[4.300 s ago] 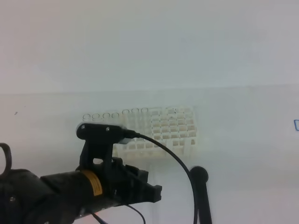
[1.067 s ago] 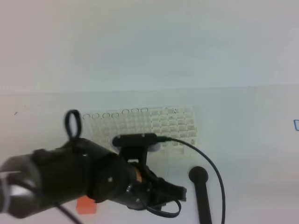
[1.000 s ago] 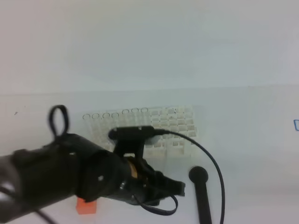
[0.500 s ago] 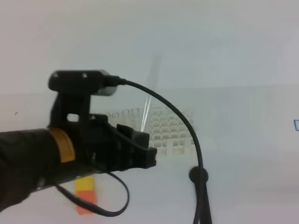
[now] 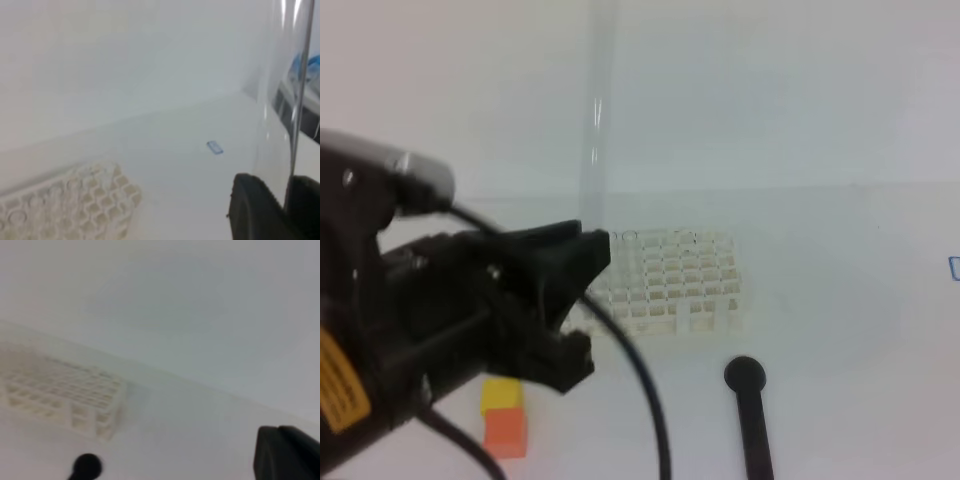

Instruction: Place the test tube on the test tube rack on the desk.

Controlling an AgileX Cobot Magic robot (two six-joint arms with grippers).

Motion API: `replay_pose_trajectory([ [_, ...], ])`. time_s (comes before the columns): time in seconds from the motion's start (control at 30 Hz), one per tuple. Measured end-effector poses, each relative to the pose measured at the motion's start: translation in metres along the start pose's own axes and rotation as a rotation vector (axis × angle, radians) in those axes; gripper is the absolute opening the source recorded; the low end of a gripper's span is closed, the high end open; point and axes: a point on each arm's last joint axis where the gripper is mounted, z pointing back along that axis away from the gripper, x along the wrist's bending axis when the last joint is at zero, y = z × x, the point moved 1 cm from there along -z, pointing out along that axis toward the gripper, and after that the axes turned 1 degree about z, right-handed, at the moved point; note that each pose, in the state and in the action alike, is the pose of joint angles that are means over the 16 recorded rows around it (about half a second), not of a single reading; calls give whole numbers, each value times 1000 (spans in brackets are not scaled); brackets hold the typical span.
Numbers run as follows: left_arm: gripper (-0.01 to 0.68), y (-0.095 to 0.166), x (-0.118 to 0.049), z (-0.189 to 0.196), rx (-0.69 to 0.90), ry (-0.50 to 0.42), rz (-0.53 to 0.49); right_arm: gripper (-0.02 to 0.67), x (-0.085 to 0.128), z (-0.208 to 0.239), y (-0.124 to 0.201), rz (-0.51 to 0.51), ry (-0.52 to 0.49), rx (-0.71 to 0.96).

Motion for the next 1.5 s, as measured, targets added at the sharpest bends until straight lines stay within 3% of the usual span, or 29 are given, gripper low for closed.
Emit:
replay_pose_trajectory([
  [0.37, -1, 57, -2, 20, -207, 155, 15, -1, 22, -36, -45, 70, -420, -26],
  [0.63, -1, 77, 2, 28, -247, 150, 34, -1, 43, -69, -46, 77, -632, -6],
  [0.83, -1, 80, 5, 29, -250, 130, 24, -1, 74, -94, -39, 122, -756, 52],
  [1.07, -1, 80, 6, 29, -251, 117, 2, -1, 120, -119, -47, 181, -805, 40],
  [1.23, -1, 81, 6, 28, -246, 113, -31, 11, 144, -131, -68, 154, -788, -14],
  [1.5, -1, 85, 6, 22, -267, 116, -68, 143, 156, -138, -103, 18, -764, -91],
])
